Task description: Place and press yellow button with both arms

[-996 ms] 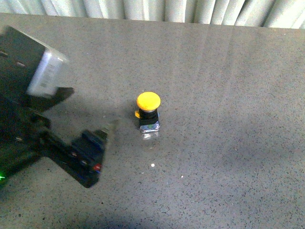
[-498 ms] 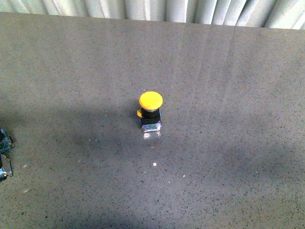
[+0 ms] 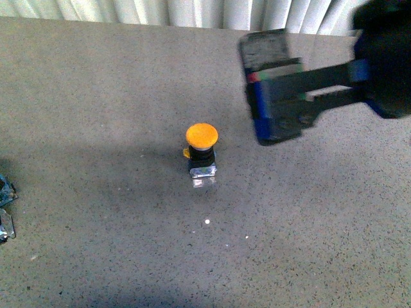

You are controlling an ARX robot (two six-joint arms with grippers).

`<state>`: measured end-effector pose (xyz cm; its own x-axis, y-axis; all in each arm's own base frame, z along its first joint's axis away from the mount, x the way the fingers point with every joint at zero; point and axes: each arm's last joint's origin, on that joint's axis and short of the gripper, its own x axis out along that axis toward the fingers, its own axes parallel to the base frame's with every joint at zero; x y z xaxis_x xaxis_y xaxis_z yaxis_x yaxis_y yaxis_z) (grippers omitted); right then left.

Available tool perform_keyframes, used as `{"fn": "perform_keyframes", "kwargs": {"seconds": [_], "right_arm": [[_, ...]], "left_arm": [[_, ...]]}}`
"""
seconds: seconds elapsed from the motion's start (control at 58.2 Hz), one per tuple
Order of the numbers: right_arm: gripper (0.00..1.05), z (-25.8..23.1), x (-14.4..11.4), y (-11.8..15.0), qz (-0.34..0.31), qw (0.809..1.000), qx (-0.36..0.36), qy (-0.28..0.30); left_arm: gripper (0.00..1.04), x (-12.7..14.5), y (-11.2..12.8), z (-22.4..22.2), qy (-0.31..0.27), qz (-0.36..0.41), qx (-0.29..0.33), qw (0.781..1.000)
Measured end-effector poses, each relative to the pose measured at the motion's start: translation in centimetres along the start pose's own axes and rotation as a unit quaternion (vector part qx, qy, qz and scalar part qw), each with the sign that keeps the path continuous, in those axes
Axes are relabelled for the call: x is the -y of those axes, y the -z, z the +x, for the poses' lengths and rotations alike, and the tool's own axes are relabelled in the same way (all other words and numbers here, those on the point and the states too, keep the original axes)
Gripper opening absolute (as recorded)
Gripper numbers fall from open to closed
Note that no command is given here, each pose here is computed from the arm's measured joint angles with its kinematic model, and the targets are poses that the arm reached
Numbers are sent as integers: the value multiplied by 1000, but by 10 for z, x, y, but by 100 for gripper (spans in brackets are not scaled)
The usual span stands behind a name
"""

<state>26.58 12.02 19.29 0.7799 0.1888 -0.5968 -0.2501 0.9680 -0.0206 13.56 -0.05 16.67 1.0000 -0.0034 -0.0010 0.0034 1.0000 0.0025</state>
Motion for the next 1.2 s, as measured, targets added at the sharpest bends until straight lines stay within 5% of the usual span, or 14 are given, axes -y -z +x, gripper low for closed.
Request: {"fn": "perform_keyframes", "kwargs": {"seconds": [0.069,0.172,0.618,1.202], "right_arm": [[95,19,-9,-6,-8,1000,-18,0],[80,42,-22,-10,-15,999,-40,-5],[1,78,-47,-14,7,996,-84,-41],[1,88,-50,-5,21,994,-101,-47]], "left_arm": [[1,0,-1,-2,0,0,1,1000],[1,0,-2,-6,0,0,3,1000],[1,0,-4,-20,0,0,7,1000],[1,0,1,-37,0,0,-6,1000]]}}
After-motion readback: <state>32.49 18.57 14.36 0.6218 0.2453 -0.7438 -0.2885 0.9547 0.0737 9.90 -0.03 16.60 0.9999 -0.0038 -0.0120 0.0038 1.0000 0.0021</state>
